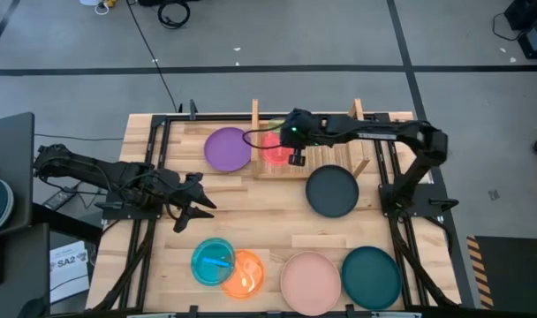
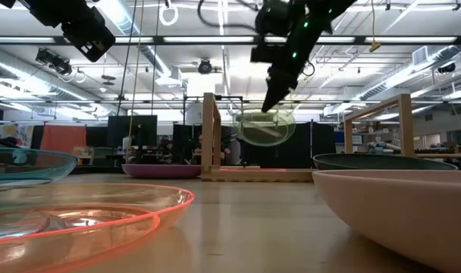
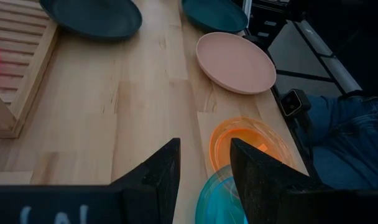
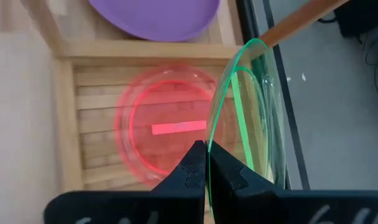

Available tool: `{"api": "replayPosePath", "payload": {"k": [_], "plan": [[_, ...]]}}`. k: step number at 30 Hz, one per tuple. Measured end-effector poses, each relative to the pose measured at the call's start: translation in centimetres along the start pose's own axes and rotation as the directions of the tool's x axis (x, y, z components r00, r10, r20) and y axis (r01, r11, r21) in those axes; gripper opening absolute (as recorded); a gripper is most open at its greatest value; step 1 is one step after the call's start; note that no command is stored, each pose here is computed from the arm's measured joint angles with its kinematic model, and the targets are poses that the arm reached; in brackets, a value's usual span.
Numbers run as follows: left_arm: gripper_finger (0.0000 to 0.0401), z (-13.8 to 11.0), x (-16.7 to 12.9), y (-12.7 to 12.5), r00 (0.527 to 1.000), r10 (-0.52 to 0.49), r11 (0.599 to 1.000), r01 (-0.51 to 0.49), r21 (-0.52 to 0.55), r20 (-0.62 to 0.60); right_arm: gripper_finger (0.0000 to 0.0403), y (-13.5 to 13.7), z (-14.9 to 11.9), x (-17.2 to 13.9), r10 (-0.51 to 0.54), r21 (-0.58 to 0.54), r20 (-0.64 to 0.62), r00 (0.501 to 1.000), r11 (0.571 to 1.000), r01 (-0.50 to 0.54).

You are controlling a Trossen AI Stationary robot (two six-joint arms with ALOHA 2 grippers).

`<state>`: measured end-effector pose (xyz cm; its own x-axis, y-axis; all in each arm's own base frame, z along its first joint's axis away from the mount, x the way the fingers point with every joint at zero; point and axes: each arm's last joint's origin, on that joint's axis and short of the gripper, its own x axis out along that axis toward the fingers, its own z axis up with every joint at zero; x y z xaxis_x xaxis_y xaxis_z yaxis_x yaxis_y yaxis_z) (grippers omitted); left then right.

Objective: Place and stack plates onto a shelf
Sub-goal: Stack the small green plate on top of the small pink plate on the shelf

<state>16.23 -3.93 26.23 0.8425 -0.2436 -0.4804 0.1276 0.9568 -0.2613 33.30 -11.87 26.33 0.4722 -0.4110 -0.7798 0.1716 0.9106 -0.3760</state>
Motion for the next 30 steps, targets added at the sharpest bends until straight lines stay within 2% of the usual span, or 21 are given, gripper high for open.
{"api": "replayPosePath", "payload": {"k": [6,12,20,30], "plan": [[0.0146,0.0,0.0,0.0,1.000,0.000,1.000,0.000,0.000,0.000,0.0010,0.6,-0.3,3.6,0.013,-0.041,-0.055,0.998,0.999,-0.016],[0.0146,0.0,0.0,0.0,1.000,0.000,1.000,0.000,0.000,0.000,0.0010,1.2,-0.6,5.3,0.023,-0.051,-0.088,0.996,0.998,-0.028],[0.0146,0.0,0.0,0.0,1.000,0.000,1.000,0.000,0.000,0.001,0.0010,1.1,-0.3,5.4,0.016,-0.042,-0.062,0.998,0.999,-0.018],[0.0146,0.0,0.0,0.0,1.000,-0.001,1.000,0.001,0.000,0.003,0.0011,1.4,-0.4,5.6,0.077,-0.038,-0.054,0.996,0.996,-0.079]]}}
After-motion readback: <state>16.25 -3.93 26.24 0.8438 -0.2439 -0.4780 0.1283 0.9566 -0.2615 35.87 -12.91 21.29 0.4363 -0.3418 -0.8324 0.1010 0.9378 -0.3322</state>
